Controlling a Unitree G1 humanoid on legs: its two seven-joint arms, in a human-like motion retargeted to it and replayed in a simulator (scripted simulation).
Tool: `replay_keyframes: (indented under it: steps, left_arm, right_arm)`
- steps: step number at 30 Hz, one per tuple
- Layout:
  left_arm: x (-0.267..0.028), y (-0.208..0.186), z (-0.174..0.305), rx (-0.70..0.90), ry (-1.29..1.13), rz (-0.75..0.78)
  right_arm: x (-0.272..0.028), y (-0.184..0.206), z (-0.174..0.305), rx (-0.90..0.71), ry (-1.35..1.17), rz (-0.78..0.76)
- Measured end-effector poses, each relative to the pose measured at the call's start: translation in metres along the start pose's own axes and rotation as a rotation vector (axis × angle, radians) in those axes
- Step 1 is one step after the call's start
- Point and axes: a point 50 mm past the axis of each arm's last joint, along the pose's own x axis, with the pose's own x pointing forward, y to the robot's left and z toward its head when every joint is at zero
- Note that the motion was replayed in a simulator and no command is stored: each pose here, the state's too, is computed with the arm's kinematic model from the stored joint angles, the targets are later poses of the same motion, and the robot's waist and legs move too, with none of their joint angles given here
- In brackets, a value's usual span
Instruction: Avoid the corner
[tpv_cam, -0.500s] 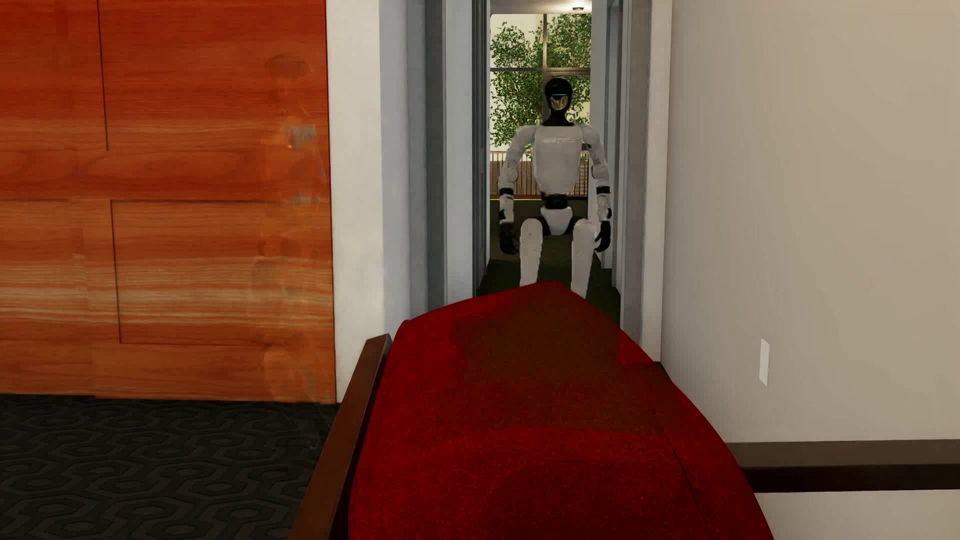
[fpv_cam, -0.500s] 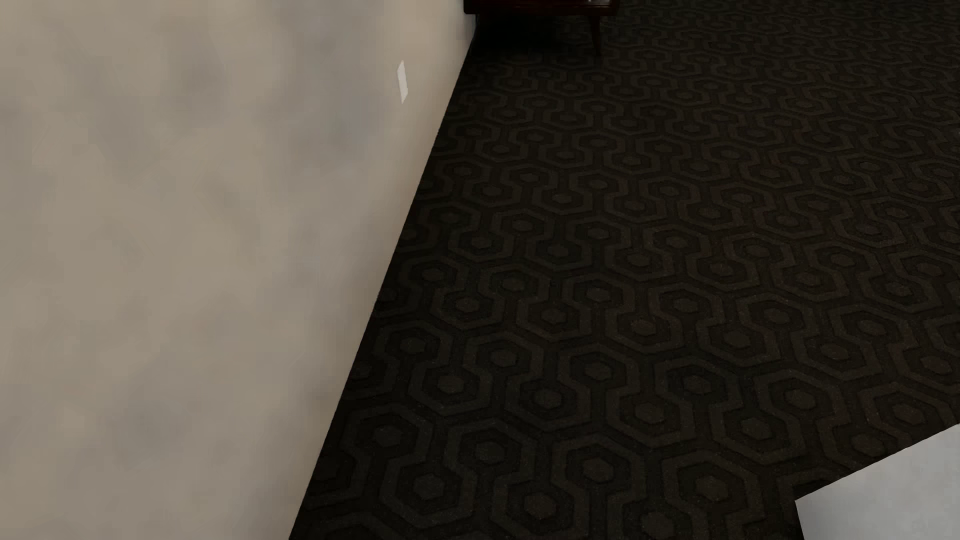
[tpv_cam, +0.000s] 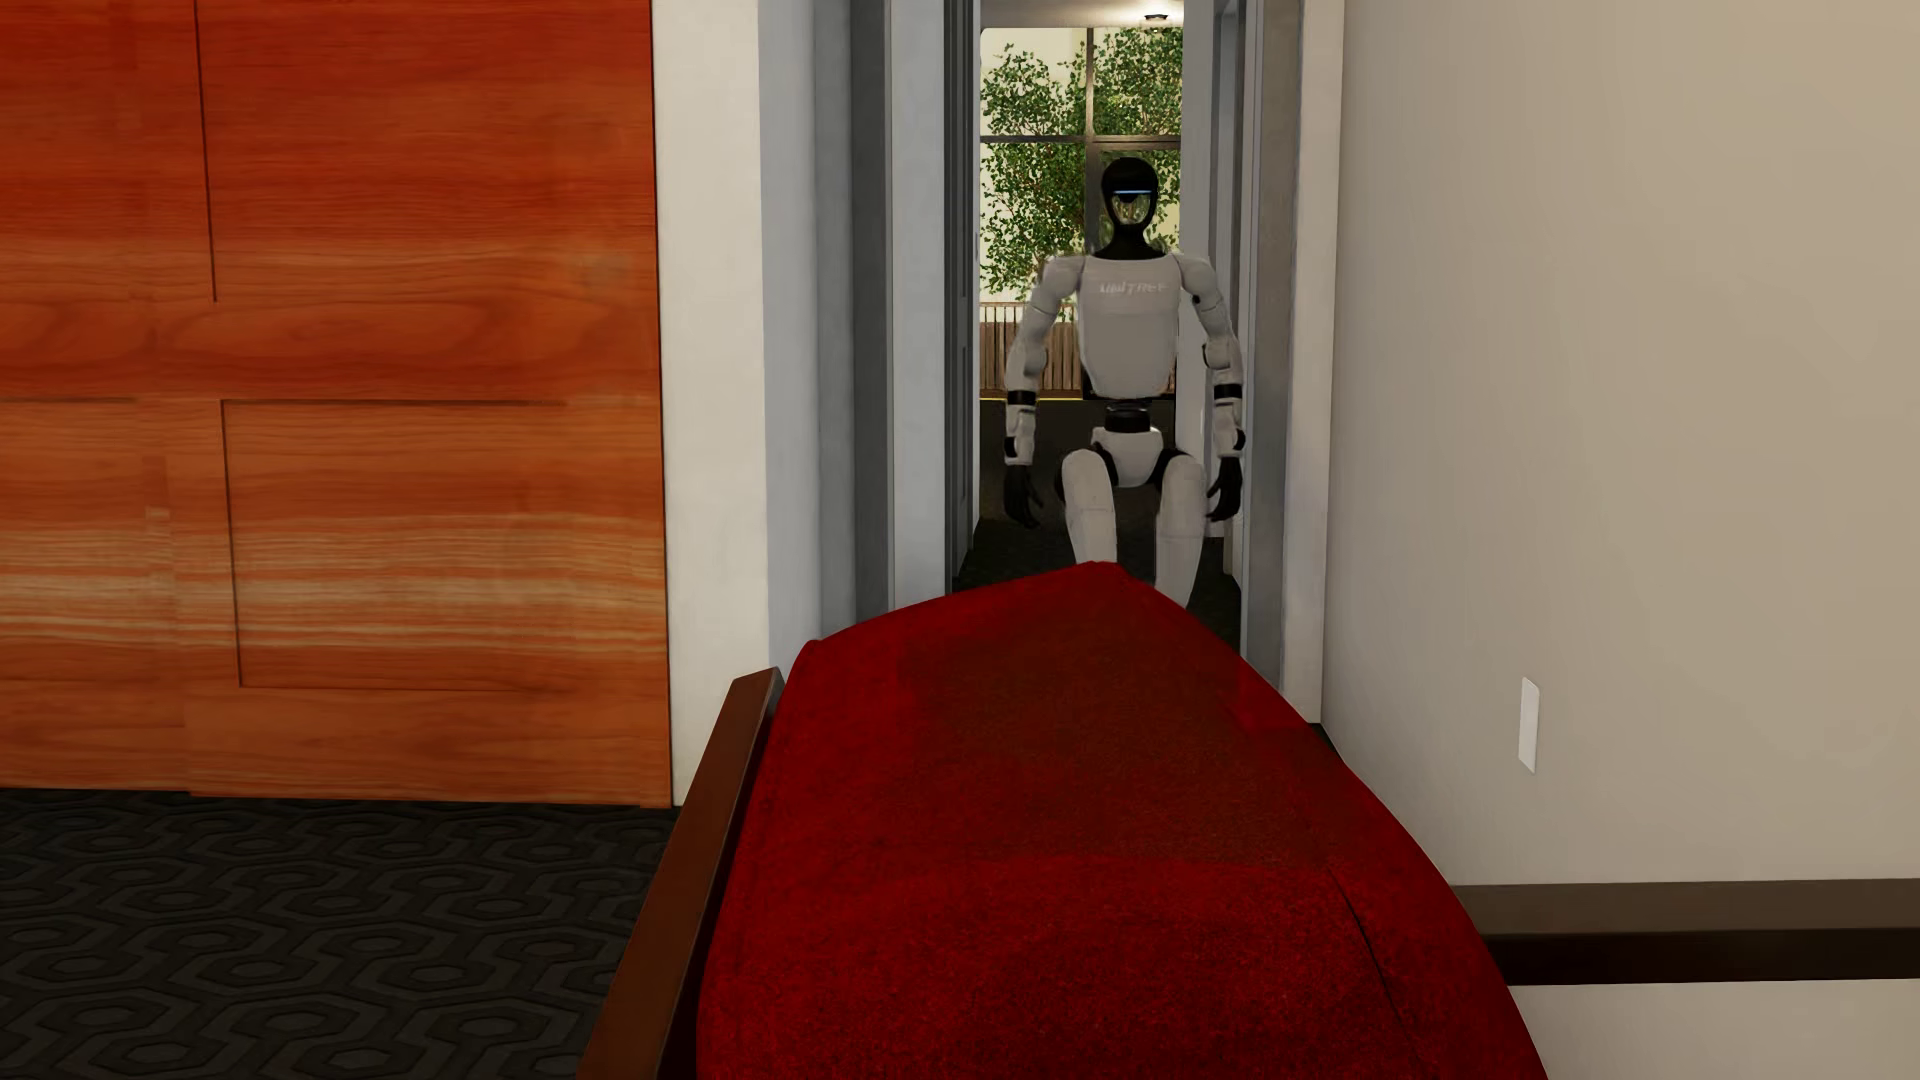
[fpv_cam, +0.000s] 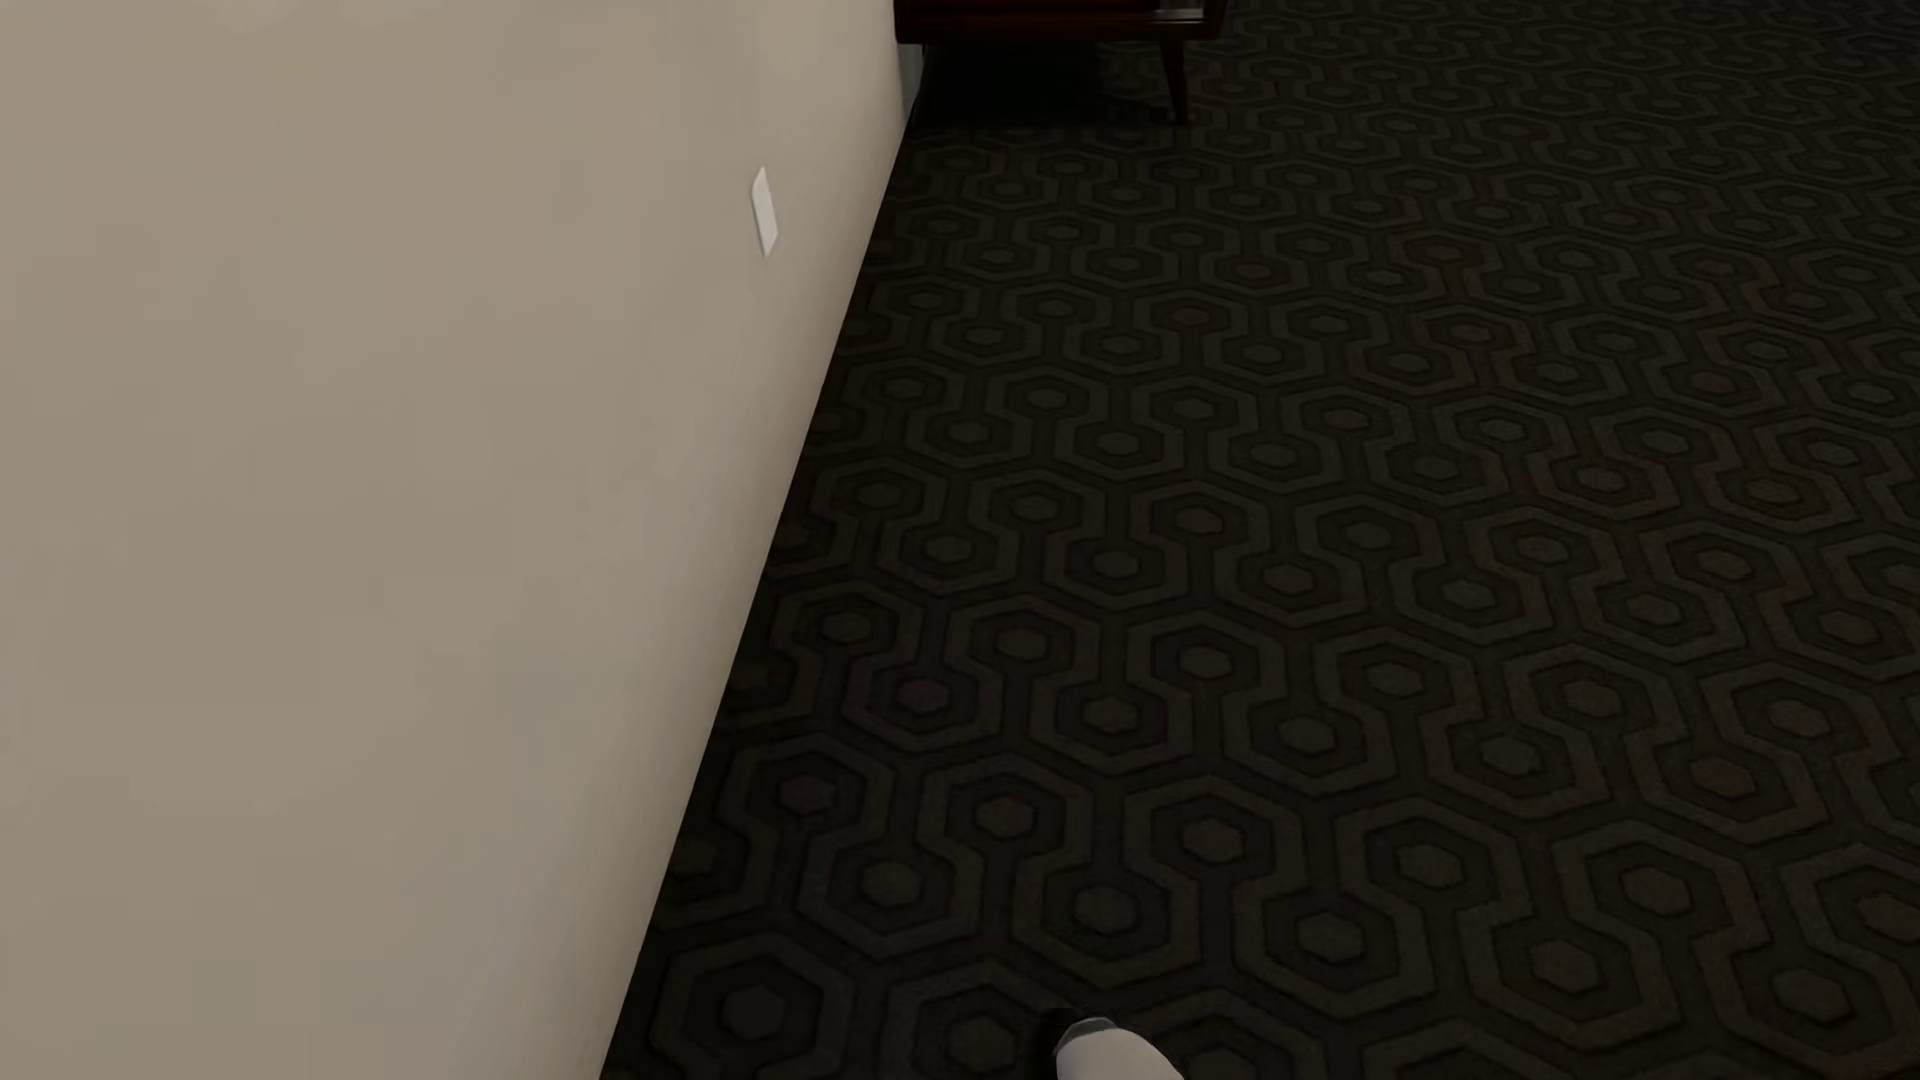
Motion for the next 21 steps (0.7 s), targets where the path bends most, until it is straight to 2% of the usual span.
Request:
replay_keyframes:
  steps: [5,6,7,8,11,16,19,21]
  left_arm:
    - [-0.001,-0.027,0.002,-0.088,-0.011,-0.041]
    - [-0.002,-0.034,-0.003,-0.089,0.009,-0.06]
    - [-0.004,-0.039,-0.007,-0.131,0.024,-0.057]
    - [-0.005,-0.04,-0.007,-0.106,0.017,-0.068]
    - [-0.004,-0.017,-0.003,-0.037,-0.01,-0.031]
    - [-0.009,0.042,-0.014,-0.133,0.025,0.159]
    - [-0.009,0.046,-0.014,-0.1,0.027,0.157]
    - [-0.009,0.038,-0.016,-0.101,0.034,0.139]
  right_arm:
    - [-0.002,0.009,-0.021,-0.032,0.087,0.032]
    - [0.0,0.006,-0.015,-0.062,0.076,0.031]
    - [0.001,-0.015,-0.004,0.038,0.028,-0.046]
    - [0.002,-0.025,0.016,0.05,-0.05,-0.076]
    - [-0.007,-0.047,0.079,0.068,-0.314,-0.138]
    - [-0.028,-0.065,0.145,0.073,-0.572,-0.191]
    - [-0.028,-0.06,0.143,0.046,-0.572,-0.173]
    - [-0.016,-0.05,0.118,0.037,-0.465,-0.141]
